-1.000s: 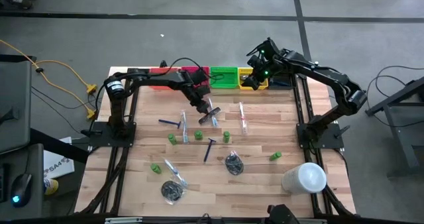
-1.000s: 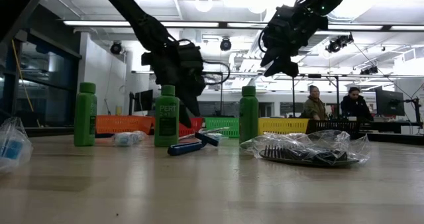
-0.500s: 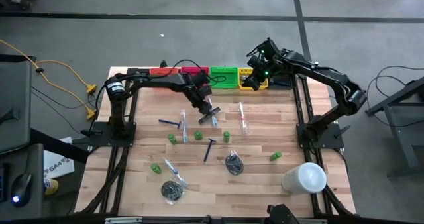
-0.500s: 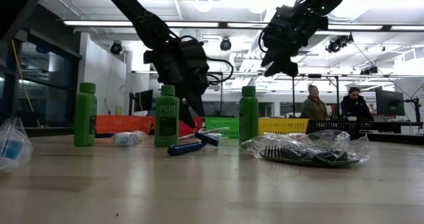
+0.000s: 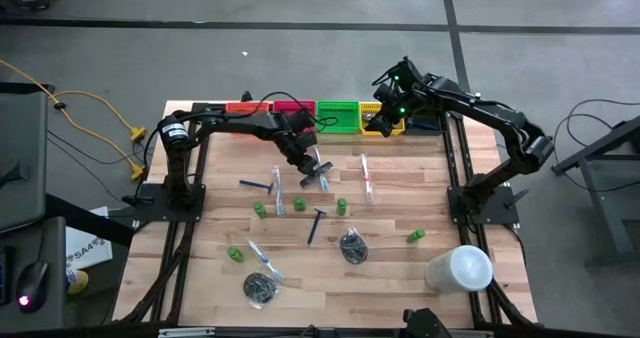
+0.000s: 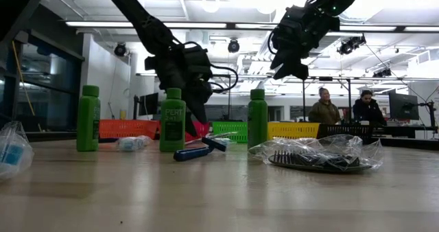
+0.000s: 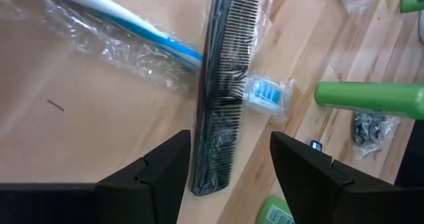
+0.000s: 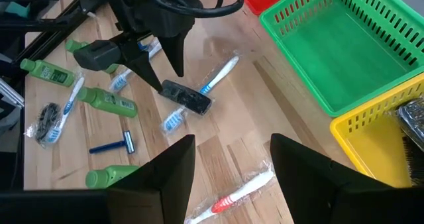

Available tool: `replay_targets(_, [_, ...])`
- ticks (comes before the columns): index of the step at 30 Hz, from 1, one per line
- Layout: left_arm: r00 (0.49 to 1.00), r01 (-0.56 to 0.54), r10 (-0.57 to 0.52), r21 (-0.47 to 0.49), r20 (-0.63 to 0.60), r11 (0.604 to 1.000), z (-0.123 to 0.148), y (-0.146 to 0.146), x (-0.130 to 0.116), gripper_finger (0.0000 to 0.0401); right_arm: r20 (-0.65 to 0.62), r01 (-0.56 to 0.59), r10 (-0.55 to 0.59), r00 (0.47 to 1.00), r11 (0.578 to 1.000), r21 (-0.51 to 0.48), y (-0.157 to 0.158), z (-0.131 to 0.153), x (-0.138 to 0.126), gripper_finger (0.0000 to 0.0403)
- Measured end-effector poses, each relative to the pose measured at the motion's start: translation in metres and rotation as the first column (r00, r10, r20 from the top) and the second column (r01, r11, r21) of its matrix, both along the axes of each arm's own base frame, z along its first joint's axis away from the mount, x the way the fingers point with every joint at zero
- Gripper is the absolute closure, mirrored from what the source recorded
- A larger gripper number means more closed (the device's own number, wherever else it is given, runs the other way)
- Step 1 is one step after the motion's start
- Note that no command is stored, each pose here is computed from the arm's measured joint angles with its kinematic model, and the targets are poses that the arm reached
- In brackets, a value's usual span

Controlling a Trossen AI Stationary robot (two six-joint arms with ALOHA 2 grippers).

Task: Pick & Place Travel size toiletries
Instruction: Put the black hair comb into the yellow bin

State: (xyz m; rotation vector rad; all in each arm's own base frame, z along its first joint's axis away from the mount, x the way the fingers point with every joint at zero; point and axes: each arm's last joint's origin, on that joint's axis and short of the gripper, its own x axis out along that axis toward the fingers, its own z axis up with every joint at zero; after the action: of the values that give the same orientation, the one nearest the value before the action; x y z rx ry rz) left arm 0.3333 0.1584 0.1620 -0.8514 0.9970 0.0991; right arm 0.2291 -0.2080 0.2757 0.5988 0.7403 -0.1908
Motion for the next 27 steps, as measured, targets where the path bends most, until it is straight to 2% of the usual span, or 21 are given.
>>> replay_targets(7, [1.0, 0.014, -0.013, -0.036, 0.017, 0.999, -0.018, 0.004, 0.007, 0.0192, 0.0, 0.0, 0.0, 1.0, 1.0, 0.001, 0.0, 0.0, 0.0, 0.0211])
replay_targets(11, [0.999, 0.035, -0.032, -0.107, 0.024, 0.994, -0.026, 0.006, 0.005, 0.0192, -0.003, 0.002, -0.002, 1.0, 1.0, 0.006, 0.0, 0.0, 0.0, 0.0211])
replay_targets(27, [0.997, 0.044, -0.037, -0.106, 0.066, 0.993, -0.024, 0.008, 0.008, 0.0192, -0.003, 0.004, -0.004, 1.0, 1.0, 0.011, 0.0, 0.0, 0.0, 0.0211])
